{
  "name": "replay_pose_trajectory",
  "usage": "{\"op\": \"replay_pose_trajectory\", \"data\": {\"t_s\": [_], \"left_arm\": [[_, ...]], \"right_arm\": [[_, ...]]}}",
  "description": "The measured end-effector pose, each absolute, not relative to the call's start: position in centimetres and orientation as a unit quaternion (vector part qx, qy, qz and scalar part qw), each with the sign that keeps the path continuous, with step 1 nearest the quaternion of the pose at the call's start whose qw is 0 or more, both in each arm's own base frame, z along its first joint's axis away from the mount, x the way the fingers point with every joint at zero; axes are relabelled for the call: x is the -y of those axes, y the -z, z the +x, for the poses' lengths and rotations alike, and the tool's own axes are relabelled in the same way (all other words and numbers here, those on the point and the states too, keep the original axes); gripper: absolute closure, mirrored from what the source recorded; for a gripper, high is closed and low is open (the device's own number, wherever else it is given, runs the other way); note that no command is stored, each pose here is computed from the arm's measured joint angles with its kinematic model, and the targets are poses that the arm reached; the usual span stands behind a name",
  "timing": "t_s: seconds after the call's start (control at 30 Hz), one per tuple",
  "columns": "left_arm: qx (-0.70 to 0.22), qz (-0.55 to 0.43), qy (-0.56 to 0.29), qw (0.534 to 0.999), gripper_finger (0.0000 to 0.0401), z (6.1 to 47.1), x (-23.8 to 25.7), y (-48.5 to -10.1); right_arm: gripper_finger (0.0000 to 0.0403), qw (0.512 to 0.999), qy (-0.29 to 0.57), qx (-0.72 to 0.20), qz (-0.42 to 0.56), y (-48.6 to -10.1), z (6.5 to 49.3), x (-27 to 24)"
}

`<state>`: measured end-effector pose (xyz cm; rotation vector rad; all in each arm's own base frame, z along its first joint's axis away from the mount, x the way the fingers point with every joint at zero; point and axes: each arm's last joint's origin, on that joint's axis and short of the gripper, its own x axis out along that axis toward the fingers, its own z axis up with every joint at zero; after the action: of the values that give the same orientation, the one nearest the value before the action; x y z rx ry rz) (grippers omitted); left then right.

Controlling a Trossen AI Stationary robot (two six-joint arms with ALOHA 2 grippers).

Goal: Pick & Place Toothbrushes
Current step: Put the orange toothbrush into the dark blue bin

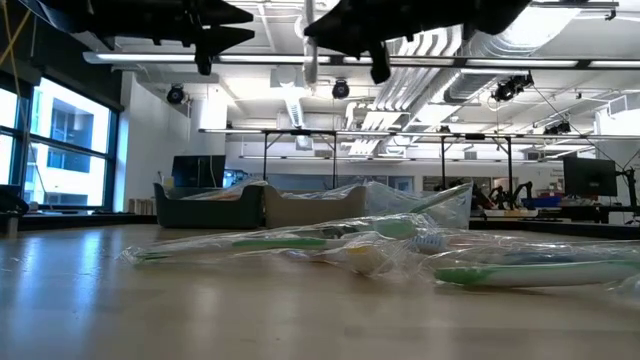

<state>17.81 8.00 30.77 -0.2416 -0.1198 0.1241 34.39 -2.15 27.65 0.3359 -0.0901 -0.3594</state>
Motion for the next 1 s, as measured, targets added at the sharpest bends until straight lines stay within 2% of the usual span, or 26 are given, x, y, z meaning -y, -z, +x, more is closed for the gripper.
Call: {"op": "replay_pose_trajectory", "data": {"t_s": [0.23, 0.47, 0.7, 1.0], "left_arm": [[0.077, -0.115, -0.038, 0.990, 0.0258, 17.9, -7.9, -31.1], [0.075, -0.119, -0.012, 0.990, 0.0258, 19.5, -7.2, -30.6], [0.085, -0.126, -0.052, 0.987, 0.0258, 21.6, -6.9, -29.7], [0.081, -0.168, -0.049, 0.981, 0.0258, 22.7, -7.2, -28.8]], "right_arm": [[0.0365, 0.971, 0.170, 0.029, 0.164, -27.1, 36.3, 2.2], [0.0365, 0.971, 0.168, 0.031, 0.165, -27.2, 36.4, 2.1], [0.0365, 0.972, 0.167, 0.016, 0.163, -26.9, 36.4, 1.8], [0.0365, 0.974, 0.161, 0.003, 0.161, -26.7, 36.4, 1.3]]}}
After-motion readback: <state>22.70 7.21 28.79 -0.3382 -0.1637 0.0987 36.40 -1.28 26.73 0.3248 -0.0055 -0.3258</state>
